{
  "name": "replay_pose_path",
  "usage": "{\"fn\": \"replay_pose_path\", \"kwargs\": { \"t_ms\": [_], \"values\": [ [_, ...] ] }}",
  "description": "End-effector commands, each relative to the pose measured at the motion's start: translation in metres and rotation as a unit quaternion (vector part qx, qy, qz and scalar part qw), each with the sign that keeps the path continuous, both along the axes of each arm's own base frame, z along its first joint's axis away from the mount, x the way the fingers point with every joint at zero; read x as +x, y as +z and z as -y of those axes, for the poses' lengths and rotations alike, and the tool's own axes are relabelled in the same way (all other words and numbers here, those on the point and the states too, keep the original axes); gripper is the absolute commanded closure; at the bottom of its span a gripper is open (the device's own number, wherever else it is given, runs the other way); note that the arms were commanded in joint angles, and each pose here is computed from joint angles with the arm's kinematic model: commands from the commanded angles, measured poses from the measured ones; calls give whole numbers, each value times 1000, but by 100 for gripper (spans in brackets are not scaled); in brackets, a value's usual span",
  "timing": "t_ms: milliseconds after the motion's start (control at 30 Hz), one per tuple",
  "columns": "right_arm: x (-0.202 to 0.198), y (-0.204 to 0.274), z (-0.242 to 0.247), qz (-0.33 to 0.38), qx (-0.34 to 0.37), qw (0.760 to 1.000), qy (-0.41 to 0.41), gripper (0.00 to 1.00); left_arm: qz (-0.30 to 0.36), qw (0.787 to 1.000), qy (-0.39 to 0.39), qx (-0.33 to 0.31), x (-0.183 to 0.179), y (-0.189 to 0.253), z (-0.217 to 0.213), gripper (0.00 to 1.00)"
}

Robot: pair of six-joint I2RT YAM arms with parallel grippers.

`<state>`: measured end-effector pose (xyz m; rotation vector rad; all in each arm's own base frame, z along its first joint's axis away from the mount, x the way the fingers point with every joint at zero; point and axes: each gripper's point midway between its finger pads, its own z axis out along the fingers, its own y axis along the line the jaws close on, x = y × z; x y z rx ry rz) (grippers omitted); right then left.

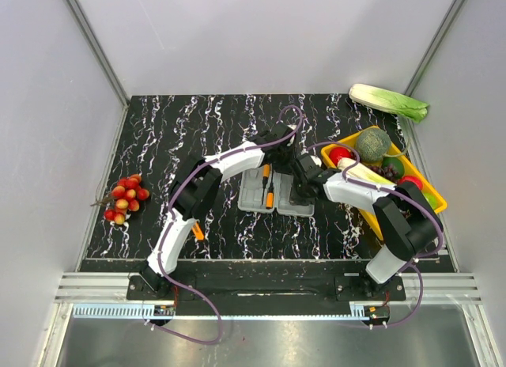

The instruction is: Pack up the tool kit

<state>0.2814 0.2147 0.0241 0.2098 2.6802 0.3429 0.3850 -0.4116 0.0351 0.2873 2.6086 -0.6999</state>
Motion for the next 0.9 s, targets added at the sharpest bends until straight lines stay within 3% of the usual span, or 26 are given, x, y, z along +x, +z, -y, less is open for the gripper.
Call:
{"fn": "replay_pose_path", "kwargs": {
  "t_ms": [0, 167, 300, 433, 500, 733, 867],
  "values": [
    [-20, -36, 17, -51, -29, 998, -11, 100, -19, 997, 1, 80, -7, -48, -26, 100],
    [-11, -26, 15, -36, -15, 999, -16, 100, -29, 997, 1, 77, -11, -46, -25, 100],
    [8, 14, 7, 11, 17, 1000, -22, 100, -22, 998, 1, 63, -8, -31, -21, 100],
    [30, 61, 5, 70, 48, 996, -39, 79, -12, 999, 4, 50, -5, -15, -17, 89],
    [38, 77, 5, 86, 59, 994, -45, 74, -7, 999, 5, 45, -4, -8, -15, 82],
    [38, 77, 1, 76, 63, 995, -29, 74, 2, 999, 7, 32, -2, 6, -12, 71],
    [34, 72, 4, 67, 62, 995, -34, 76, 13, 1000, 10, 21, 0, 21, -12, 58]
  ]
}}
